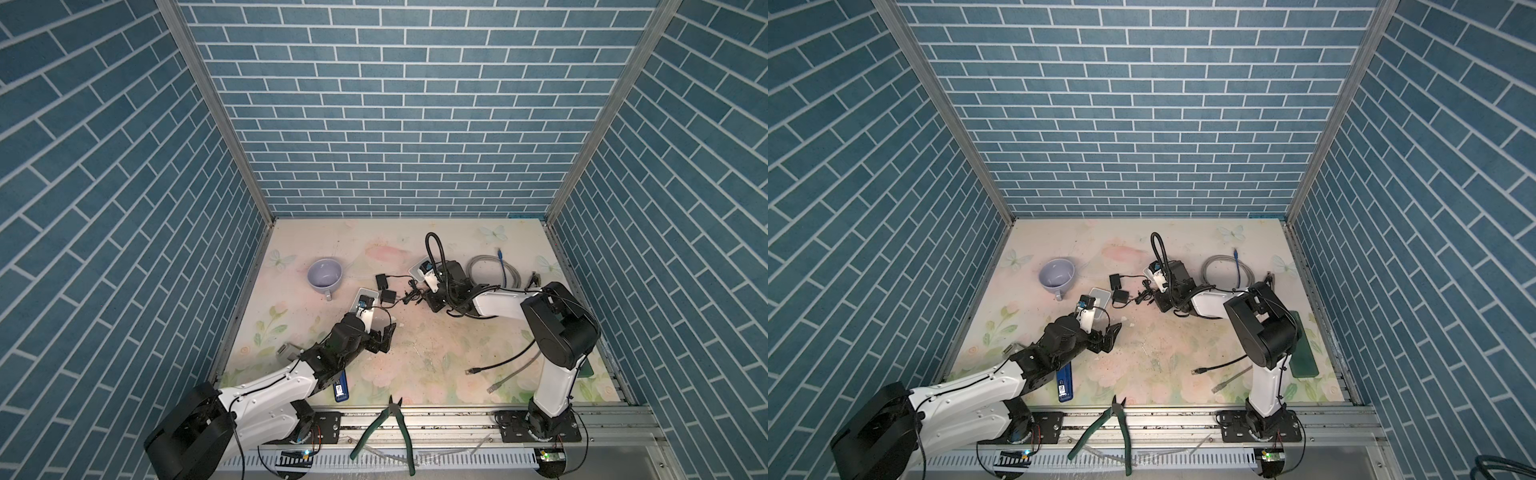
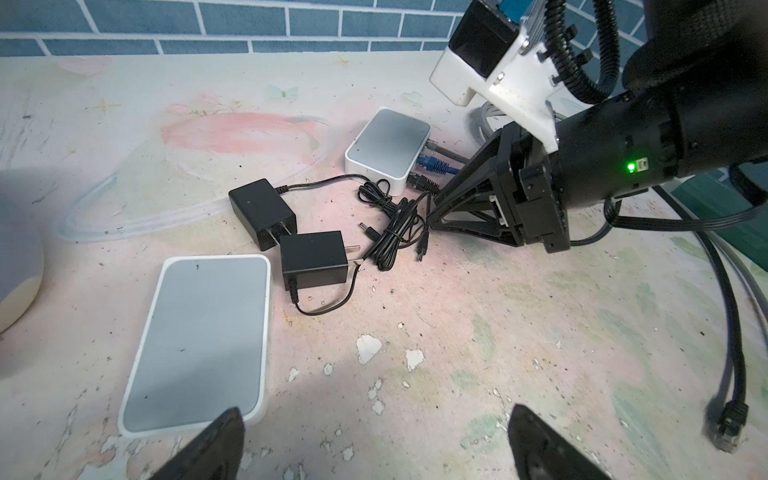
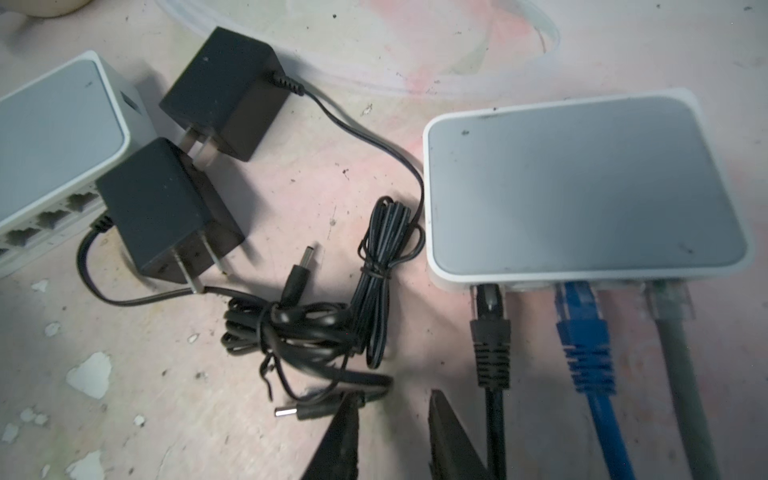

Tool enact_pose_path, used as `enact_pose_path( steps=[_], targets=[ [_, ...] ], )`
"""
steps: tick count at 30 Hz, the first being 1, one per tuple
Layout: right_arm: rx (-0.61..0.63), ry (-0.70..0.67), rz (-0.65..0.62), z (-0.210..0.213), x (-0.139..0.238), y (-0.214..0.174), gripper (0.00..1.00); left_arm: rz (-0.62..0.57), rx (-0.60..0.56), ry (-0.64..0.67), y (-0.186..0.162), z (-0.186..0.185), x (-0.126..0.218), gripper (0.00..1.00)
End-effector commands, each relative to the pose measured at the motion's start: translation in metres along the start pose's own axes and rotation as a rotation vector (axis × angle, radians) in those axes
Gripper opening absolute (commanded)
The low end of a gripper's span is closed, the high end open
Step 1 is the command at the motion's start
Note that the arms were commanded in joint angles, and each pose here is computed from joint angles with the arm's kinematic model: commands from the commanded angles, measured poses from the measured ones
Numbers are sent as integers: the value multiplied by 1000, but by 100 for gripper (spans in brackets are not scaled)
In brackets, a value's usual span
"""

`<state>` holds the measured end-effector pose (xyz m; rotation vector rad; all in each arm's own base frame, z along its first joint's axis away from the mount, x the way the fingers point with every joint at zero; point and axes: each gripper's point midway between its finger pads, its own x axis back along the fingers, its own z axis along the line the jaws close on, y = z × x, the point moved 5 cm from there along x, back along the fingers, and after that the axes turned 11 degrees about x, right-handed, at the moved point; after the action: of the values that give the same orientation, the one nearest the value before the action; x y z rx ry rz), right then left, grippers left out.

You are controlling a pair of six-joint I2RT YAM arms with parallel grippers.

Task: Insert the plug into the switch port
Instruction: 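Open the right gripper and draw it back from the seated black plug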

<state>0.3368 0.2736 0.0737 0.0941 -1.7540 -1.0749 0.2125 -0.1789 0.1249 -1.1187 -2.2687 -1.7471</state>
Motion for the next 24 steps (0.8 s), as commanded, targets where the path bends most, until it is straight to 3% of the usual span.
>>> enact_pose_path(
  steps=[1, 5, 16, 24],
  targets=[
    [-18, 4, -59, -3, -6, 14, 29, 8, -15, 5, 4, -1, -1, 99],
    [-17, 10, -68, -4, -11, 17, 26, 8, -18, 2, 5, -2, -2, 100],
    [11, 0, -101, -3, 3, 18, 3, 46, -40, 31, 10, -3, -2, 99],
    [65, 7, -101, 1, 19, 15, 0, 56, -80, 61, 17, -4, -2, 100]
  ],
)
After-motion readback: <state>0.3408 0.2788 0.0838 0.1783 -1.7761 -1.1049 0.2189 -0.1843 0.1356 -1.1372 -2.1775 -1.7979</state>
